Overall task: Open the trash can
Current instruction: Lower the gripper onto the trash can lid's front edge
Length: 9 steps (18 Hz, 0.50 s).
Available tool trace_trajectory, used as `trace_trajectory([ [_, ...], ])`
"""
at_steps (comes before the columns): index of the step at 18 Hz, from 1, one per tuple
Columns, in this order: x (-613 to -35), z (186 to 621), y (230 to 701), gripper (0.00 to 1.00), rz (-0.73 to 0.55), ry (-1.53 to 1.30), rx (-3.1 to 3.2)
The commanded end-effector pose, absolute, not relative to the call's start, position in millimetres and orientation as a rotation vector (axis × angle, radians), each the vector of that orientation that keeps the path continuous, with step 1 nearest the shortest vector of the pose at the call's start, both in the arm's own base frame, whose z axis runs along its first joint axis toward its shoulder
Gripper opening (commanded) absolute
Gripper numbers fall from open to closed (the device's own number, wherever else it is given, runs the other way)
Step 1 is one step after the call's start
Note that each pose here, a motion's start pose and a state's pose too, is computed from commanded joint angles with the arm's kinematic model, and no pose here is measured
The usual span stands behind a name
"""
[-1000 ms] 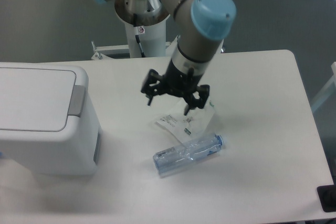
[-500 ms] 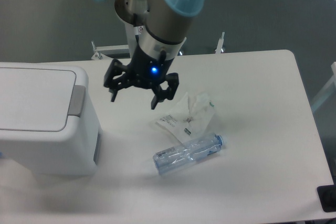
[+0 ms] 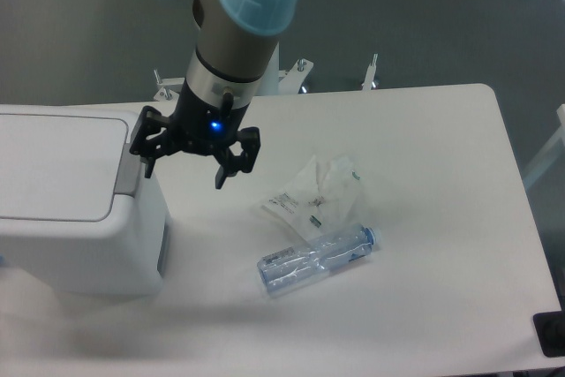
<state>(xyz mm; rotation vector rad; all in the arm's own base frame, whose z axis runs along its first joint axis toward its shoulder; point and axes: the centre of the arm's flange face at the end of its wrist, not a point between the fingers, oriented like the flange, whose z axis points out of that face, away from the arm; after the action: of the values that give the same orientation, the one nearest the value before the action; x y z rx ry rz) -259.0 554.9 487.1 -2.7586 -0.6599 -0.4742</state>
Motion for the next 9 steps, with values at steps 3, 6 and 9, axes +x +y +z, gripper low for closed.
trace_trajectory([
  [3,-259.0,486.2,554.7,1.0,-0.474,-0.665,-2.76],
  [6,-256.8,479.6,554.6,1.0,-0.481,-0.667,-2.769],
  [9,-252.1,474.9,556.1,1.0,-0.486,-0.656,-2.776],
])
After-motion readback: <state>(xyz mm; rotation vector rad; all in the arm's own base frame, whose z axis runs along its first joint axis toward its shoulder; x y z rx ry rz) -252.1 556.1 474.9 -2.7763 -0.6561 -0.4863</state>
